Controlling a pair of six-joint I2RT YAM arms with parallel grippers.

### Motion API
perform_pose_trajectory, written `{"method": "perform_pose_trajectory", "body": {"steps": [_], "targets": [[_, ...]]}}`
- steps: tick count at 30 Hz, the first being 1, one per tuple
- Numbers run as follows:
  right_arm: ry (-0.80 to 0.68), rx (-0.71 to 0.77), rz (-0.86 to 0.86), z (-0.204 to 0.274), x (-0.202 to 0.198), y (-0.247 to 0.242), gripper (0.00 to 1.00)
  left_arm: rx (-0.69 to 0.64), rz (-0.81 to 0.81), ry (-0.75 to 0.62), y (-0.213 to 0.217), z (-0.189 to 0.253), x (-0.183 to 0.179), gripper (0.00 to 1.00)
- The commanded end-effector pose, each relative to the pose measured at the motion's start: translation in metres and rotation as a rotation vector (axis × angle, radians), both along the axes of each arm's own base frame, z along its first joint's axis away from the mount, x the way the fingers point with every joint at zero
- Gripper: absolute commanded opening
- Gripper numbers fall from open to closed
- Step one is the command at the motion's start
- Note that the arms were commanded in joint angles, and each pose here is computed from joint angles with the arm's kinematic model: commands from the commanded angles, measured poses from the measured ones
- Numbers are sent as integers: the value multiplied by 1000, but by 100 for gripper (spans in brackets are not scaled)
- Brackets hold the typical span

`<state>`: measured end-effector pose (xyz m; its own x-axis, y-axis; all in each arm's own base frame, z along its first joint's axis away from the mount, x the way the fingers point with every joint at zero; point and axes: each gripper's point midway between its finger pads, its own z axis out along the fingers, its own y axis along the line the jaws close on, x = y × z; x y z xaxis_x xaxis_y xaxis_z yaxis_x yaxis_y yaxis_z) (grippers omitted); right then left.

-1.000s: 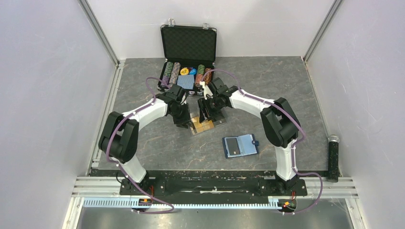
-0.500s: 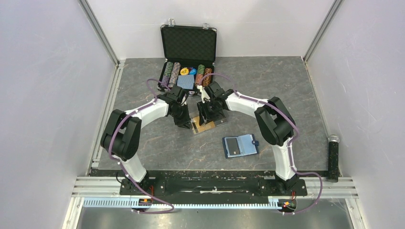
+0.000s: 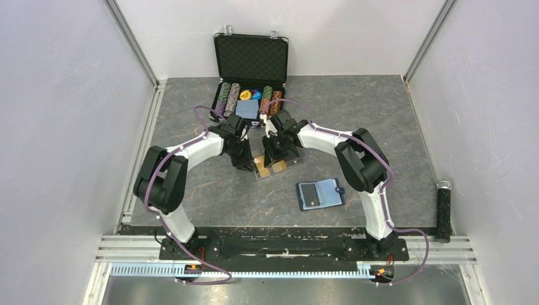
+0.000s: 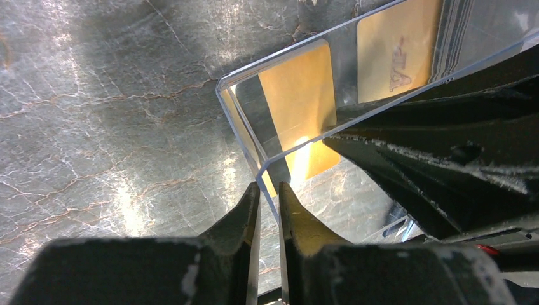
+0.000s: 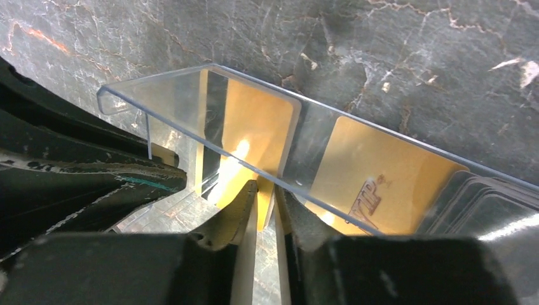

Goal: Put the credit cards into the card holder
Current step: Pick up the credit card from the storage box.

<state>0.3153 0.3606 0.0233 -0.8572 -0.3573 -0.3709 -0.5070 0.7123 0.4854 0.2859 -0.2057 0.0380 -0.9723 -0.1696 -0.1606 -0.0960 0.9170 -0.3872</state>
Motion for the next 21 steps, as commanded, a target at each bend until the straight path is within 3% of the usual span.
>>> {"method": "perform_pose_trajectory", "body": {"steps": [1,7,21], "targets": [[83,-19,17,-21,-19,1,12,-46,-4,-1,-10,-2,0,13],[62,35,7,5,-15,10,0,-35,0,-1,-7,-4,-2,12],[32,90,-14,41,-10,17,0,-25,-3,3,-5,-7,-4,10]]}}
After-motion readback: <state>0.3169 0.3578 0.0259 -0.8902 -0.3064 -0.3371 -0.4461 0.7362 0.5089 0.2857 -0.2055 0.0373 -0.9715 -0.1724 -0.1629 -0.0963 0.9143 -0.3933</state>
